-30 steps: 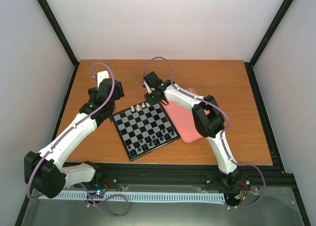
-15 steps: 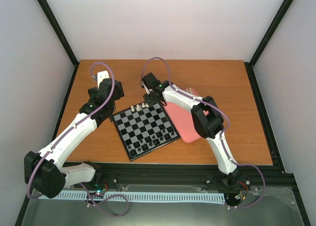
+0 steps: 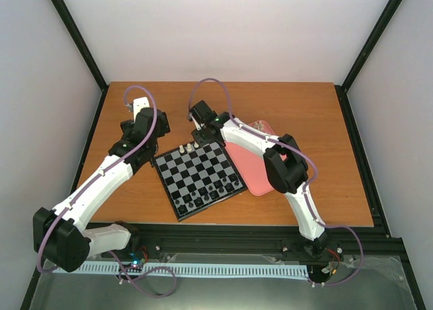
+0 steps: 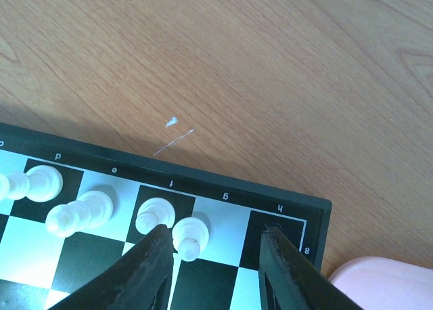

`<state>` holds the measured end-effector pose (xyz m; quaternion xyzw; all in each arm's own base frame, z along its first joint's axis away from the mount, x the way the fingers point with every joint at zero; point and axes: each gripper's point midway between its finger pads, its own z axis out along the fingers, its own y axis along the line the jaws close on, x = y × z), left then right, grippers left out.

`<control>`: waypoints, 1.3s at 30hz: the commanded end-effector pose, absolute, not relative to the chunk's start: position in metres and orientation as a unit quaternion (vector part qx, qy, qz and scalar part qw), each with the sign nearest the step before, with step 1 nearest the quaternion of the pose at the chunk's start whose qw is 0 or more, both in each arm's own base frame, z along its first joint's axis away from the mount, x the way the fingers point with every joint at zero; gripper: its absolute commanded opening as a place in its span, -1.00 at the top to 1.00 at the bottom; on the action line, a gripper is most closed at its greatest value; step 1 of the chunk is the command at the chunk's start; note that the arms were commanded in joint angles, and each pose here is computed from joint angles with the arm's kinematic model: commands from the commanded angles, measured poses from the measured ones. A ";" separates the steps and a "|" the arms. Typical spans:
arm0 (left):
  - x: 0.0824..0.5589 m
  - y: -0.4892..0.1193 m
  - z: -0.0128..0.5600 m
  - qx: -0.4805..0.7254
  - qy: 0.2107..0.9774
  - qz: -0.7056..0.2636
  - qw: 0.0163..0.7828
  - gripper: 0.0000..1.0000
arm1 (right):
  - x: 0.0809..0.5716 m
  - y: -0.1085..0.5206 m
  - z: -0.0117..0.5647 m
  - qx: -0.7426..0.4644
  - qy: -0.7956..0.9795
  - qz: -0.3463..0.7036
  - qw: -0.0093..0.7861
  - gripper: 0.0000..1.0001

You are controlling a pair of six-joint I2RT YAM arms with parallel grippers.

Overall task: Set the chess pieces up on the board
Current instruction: Pick up the chess piece from the chessboard.

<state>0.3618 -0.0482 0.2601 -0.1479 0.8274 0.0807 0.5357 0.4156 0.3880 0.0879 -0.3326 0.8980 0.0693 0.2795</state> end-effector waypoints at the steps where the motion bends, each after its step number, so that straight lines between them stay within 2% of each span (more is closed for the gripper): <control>1: 0.364 -0.046 0.285 -0.168 0.809 0.063 0.560 -1.00 | 0.413 0.389 0.102 -0.333 0.894 0.068 0.292 0.28; 31: 0.364 -0.045 0.286 -0.168 0.808 0.065 0.561 -1.00 | 0.417 0.397 0.065 -0.347 0.900 0.065 0.257 0.35; 39: 0.364 -0.045 0.285 -0.168 0.809 0.065 0.560 -0.99 | 0.418 0.395 0.058 -0.345 0.902 0.069 0.249 0.51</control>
